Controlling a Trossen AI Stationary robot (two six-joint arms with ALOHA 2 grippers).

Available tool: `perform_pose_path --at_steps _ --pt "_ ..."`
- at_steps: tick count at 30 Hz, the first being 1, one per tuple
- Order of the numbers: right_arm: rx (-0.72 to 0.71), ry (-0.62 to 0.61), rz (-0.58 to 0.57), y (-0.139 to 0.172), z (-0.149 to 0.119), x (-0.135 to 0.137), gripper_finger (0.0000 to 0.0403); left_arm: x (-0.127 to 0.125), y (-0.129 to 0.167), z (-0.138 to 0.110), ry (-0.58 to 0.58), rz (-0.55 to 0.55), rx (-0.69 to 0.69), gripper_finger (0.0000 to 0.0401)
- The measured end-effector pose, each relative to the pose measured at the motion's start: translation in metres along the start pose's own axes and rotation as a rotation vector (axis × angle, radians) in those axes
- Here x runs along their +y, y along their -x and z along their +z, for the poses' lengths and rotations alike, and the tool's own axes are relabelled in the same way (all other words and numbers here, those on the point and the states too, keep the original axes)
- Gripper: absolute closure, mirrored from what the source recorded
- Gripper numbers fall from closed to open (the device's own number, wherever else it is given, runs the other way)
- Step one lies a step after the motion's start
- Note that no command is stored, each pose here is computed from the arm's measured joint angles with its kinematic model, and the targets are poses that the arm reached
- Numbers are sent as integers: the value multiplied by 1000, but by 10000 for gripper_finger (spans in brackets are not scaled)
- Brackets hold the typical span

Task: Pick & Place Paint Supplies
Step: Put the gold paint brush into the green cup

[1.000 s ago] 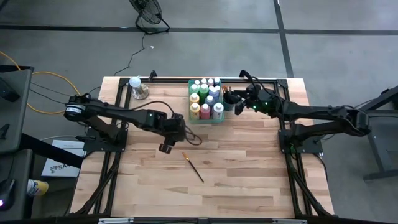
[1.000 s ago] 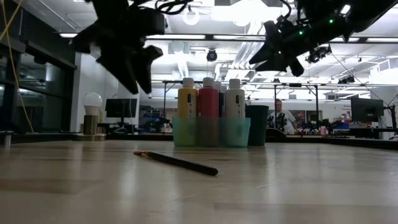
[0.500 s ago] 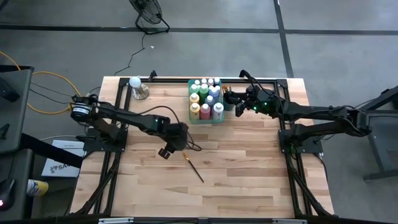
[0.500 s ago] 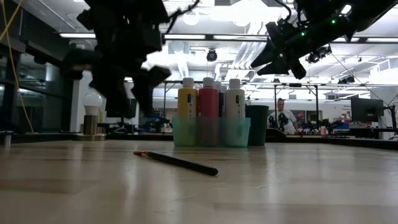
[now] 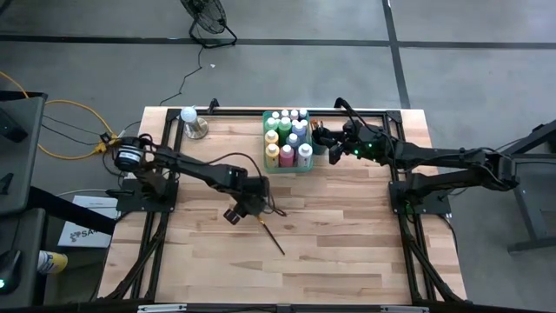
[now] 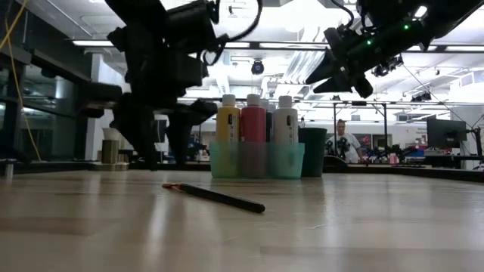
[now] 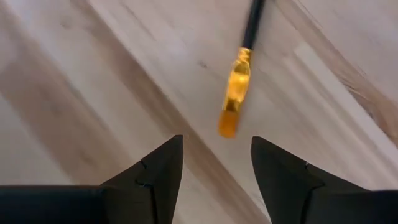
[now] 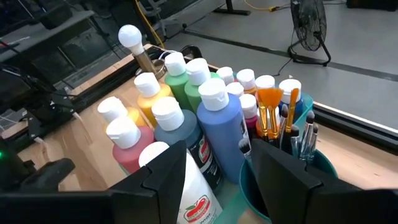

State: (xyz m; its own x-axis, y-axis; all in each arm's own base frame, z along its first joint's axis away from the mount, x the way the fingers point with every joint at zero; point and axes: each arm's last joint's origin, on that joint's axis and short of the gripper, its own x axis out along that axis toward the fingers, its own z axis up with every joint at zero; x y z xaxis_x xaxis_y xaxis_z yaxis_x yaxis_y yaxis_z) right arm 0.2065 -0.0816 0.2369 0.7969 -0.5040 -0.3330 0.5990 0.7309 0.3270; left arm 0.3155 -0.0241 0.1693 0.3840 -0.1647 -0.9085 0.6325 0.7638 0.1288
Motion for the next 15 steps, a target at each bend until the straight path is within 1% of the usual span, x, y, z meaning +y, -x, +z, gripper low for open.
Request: perform_pose_path --at_steps 6,8,10,15 --pt "10 -18 -5 0 -1 0 228 -11 -13 4 -61 -47 19 217" --pt "15 -18 -7 0 -1 -1 228 -14 -17 9 -83 -41 5 217" --pt "15 -18 -7 0 -2 -1 228 -18 -18 10 -92 -32 23 217" --pt "16 -18 -8 0 -2 -1 228 -17 -22 11 -86 -7 36 222"
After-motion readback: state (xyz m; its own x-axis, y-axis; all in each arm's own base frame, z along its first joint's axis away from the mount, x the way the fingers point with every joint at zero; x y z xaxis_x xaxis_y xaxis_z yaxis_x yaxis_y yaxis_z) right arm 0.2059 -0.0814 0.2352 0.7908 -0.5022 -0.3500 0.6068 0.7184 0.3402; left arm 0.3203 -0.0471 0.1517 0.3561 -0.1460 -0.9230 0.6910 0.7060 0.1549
